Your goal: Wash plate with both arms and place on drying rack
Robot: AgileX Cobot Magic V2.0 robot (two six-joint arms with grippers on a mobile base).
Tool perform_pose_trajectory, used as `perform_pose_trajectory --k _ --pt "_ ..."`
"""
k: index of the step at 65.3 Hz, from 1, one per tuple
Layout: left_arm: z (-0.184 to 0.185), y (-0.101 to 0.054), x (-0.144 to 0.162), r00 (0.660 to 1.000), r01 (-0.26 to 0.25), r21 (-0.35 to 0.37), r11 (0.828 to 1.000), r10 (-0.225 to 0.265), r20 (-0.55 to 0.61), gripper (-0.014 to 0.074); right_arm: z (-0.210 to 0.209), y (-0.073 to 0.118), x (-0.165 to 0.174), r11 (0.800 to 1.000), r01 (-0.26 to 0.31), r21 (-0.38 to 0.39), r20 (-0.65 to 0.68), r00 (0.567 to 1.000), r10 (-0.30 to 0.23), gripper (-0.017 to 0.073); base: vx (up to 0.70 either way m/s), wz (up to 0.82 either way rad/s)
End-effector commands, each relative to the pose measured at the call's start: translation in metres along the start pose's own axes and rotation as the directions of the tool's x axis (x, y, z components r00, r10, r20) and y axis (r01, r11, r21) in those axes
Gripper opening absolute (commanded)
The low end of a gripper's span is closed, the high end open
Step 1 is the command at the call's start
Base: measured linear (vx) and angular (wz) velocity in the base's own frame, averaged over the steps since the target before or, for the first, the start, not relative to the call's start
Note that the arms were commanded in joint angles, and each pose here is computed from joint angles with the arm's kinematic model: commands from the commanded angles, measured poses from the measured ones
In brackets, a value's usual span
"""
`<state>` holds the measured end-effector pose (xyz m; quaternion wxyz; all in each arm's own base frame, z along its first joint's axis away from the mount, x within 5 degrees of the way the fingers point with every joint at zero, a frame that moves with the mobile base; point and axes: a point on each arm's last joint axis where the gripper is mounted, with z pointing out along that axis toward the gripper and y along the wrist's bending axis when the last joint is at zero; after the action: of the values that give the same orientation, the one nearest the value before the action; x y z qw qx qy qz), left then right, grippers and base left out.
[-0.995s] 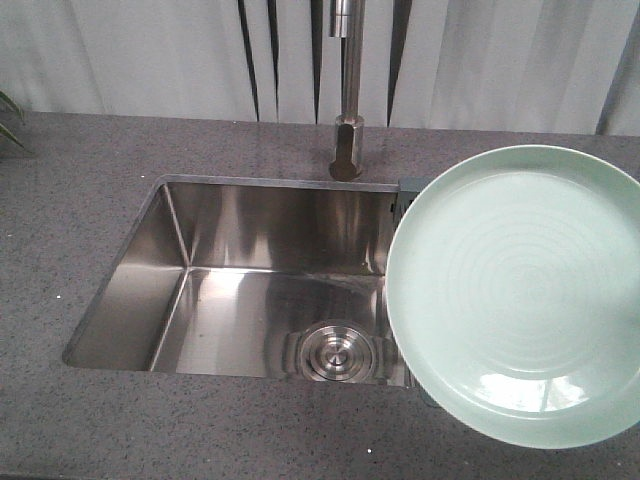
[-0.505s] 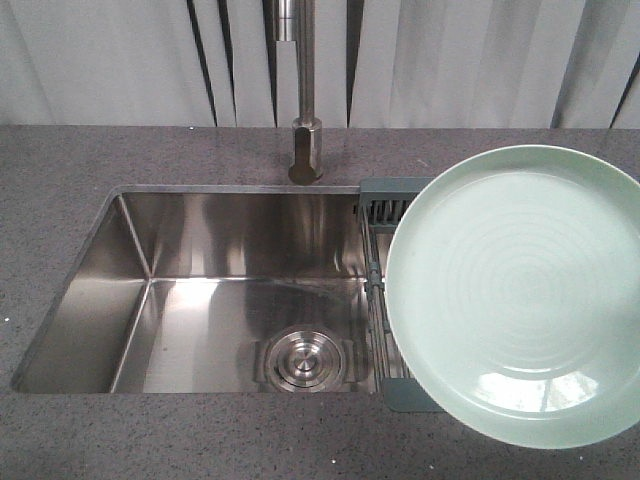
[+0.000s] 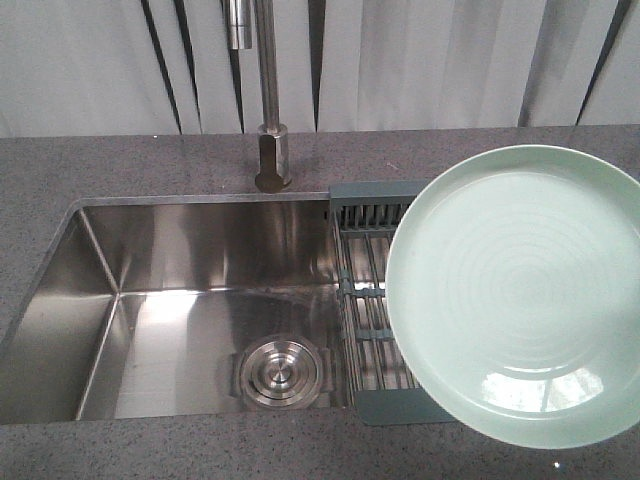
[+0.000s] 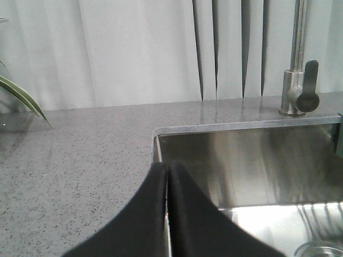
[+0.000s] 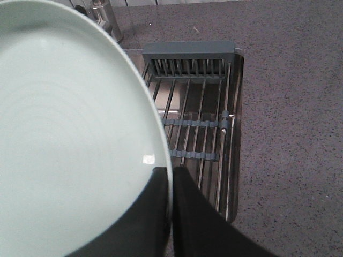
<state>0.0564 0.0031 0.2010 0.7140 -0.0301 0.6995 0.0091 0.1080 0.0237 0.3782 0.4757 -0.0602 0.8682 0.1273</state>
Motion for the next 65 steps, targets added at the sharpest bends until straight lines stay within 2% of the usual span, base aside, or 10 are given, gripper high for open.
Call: perform_pose_trajectory --k 1,65 --pt "-0.0005 -0.0002 0.0000 0.998 0.010 0.007 1.000 -0.010 0.068 -0.0006 -0.0049 0.0005 -0.0118 1.000 -0.009 0.007 0.089 0.996 0.008 -0.0003 0.03 -0.03" --pt "-0.0005 -0.0002 0.0000 0.998 0.010 0.007 1.000 -0.010 0.068 -0.0006 -0.0049 0.0005 -0.0118 1.000 -0.009 0.007 0.089 0.996 0.008 -0.0003 0.03 -0.01"
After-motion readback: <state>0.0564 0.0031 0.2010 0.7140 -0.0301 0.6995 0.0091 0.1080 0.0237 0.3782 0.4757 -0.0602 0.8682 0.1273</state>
